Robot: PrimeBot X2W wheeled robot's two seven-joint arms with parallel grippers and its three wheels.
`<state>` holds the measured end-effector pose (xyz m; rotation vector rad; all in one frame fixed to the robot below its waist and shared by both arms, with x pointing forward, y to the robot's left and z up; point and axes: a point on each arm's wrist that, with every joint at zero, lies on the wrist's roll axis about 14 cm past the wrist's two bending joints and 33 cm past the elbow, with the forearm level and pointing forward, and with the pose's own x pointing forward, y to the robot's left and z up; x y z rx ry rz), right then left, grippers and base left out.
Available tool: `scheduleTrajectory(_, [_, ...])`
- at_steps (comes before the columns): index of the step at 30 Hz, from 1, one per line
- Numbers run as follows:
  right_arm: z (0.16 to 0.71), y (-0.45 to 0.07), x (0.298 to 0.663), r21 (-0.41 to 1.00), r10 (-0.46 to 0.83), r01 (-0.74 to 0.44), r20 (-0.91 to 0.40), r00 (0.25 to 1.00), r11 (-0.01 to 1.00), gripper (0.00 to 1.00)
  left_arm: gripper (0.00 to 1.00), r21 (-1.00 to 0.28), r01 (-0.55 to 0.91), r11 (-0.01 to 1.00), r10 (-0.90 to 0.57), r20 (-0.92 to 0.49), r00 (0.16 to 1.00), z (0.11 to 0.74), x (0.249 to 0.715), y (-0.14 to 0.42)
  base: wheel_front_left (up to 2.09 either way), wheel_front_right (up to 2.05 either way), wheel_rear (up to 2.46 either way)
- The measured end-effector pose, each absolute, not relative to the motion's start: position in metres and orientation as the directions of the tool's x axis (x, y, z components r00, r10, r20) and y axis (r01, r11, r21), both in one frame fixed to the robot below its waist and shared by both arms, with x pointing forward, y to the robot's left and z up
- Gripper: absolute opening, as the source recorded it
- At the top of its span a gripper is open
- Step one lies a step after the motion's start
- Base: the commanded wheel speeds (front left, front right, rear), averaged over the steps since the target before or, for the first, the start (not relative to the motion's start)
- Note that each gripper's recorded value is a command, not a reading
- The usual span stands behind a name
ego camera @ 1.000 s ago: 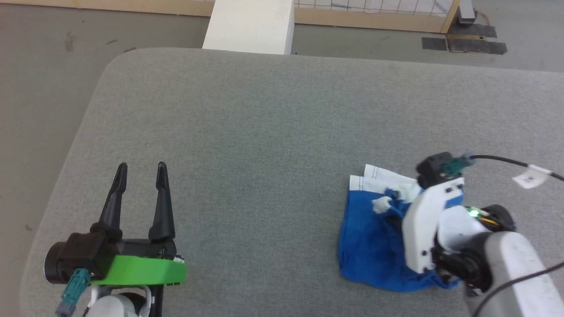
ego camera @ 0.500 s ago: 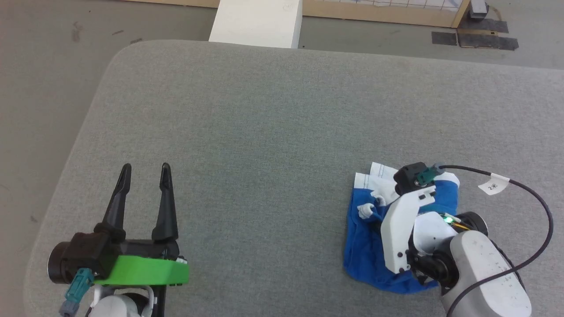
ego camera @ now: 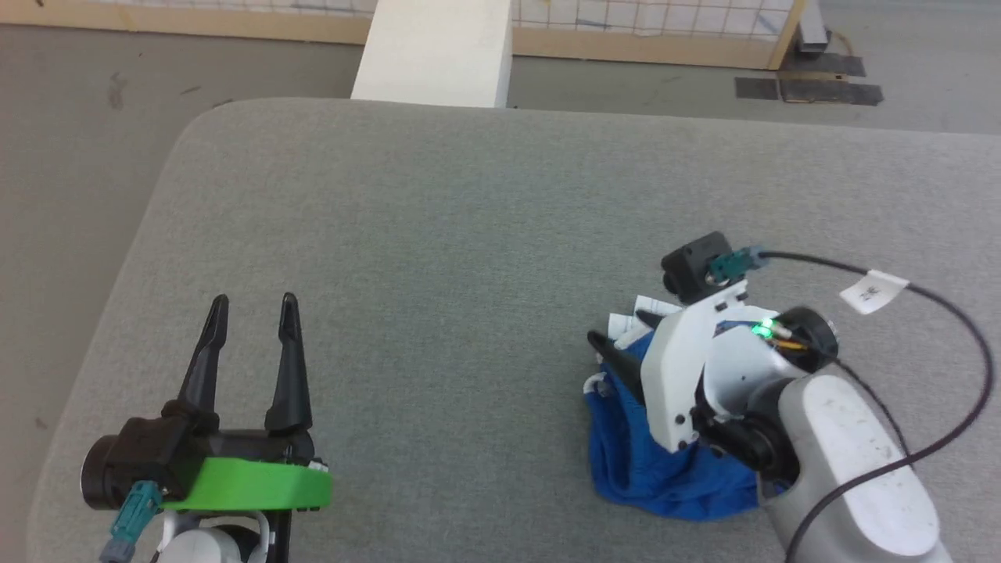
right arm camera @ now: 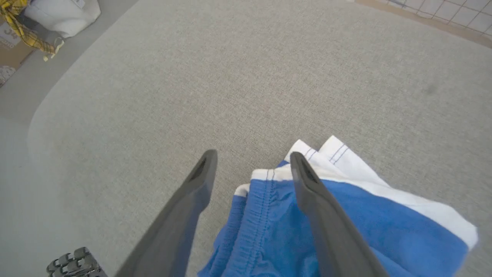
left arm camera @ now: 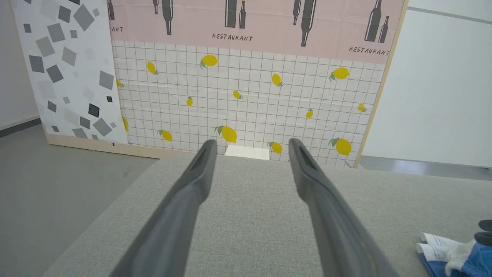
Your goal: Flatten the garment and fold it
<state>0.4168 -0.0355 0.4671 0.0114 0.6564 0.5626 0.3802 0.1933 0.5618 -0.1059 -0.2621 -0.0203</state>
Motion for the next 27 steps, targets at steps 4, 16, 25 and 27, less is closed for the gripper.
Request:
scheduleTrajectory(4, [0.501,-0.053,0.425,0.153,0.473,-0.461,-0.49,0.733,0.874,1.0,1.0,-0.101,0.05,0.994,-0.022,0.26,0.965,0.562,0.38,0.188,0.0,0.0,0.0])
scheduleTrajectory(16, [0.458,-0.16,0.396,0.017,0.147,-0.174,-0.625,0.767,0.985,1.0,1.0,-0.107,0.111,0.988,-0.08,0.256,0.963,0.559,0.389,0.168,0.0,0.0,0.0])
scheduleTrajectory(25, [0.394,-0.148,0.371,0.055,0.166,-0.199,-0.781,0.602,0.978,1.0,1.0,-0.111,0.106,0.988,-0.079,0.226,0.971,0.548,0.392,0.168,0.0,0.0,0.0])
scheduleTrajectory(27, [0.384,-0.149,0.367,0.048,0.159,-0.203,-0.799,0.58,0.978,1.0,1.0,-0.111,0.103,0.988,-0.077,0.218,0.973,0.546,0.393,0.169,0.0,0.0,0.0])
